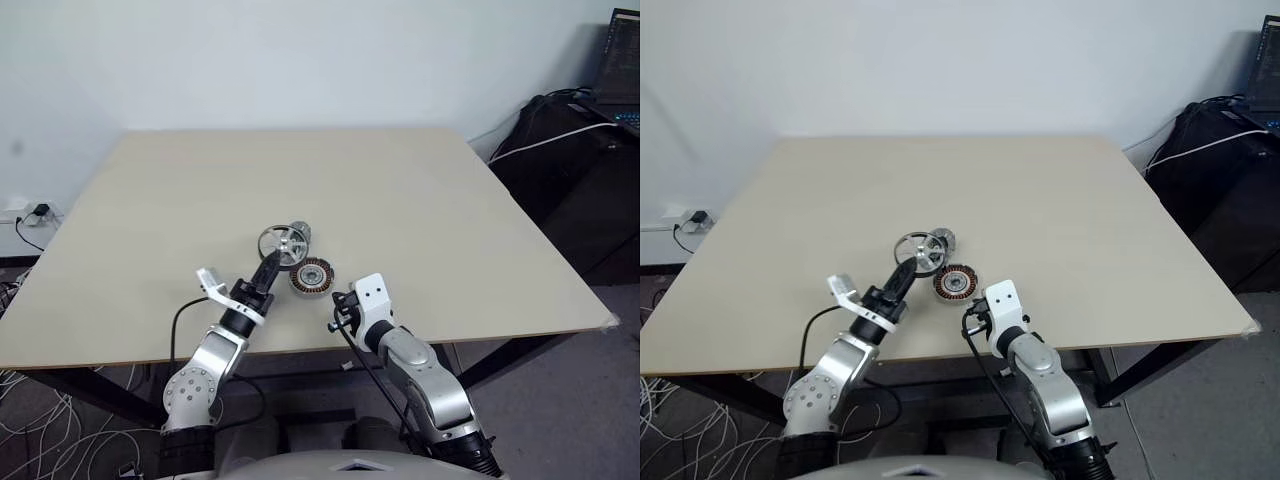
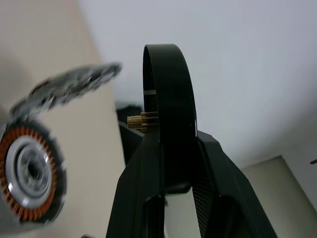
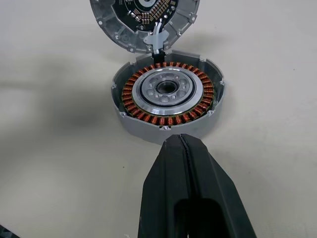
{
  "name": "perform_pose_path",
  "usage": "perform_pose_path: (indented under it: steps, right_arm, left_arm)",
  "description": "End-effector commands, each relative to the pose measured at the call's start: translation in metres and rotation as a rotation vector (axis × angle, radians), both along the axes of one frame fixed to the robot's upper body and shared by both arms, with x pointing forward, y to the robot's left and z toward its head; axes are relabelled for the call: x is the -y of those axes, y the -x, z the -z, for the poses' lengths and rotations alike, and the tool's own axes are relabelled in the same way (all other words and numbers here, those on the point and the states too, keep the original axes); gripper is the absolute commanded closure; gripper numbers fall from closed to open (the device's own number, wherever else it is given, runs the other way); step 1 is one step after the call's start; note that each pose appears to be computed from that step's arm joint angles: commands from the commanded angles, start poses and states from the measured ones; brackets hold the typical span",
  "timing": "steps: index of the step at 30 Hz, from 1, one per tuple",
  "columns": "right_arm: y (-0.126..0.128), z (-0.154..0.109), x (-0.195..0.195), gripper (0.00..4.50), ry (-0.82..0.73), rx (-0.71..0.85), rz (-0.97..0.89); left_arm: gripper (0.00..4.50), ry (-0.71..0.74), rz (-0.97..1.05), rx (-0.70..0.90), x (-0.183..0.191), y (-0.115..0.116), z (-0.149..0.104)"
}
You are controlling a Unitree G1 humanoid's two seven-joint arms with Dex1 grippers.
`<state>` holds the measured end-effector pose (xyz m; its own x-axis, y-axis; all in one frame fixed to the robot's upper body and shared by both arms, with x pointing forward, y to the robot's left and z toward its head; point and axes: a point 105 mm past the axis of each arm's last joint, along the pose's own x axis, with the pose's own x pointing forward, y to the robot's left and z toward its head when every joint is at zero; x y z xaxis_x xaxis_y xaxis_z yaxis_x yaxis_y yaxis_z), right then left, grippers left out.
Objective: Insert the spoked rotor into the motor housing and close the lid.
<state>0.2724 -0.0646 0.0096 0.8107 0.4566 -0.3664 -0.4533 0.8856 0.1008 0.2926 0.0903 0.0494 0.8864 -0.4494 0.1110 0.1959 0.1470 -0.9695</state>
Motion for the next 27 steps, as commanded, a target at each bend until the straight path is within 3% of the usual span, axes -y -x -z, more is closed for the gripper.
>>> perform_pose_path:
  steps: [1, 13, 27]
  right_arm:
    - [-0.005, -0.013, 0.001, 4.5, -0.015, 0.049, 0.013]
    - [-0.003, -0.013, -0.002, 4.5, -0.014, 0.054, 0.002]
    - [-0.003, -0.013, -0.001, 4.5, -0.009, 0.057, 0.004]
  left_arm:
    - [4.06, 0.033, 0.054, 0.025, 0.026, -0.009, -0.008]
    - [4.06, 0.05, 0.209, -0.021, 0.063, -0.007, 0.003]
    - [4.06, 0.012, 0.175, -0.053, 0.07, -0.02, 0.011]
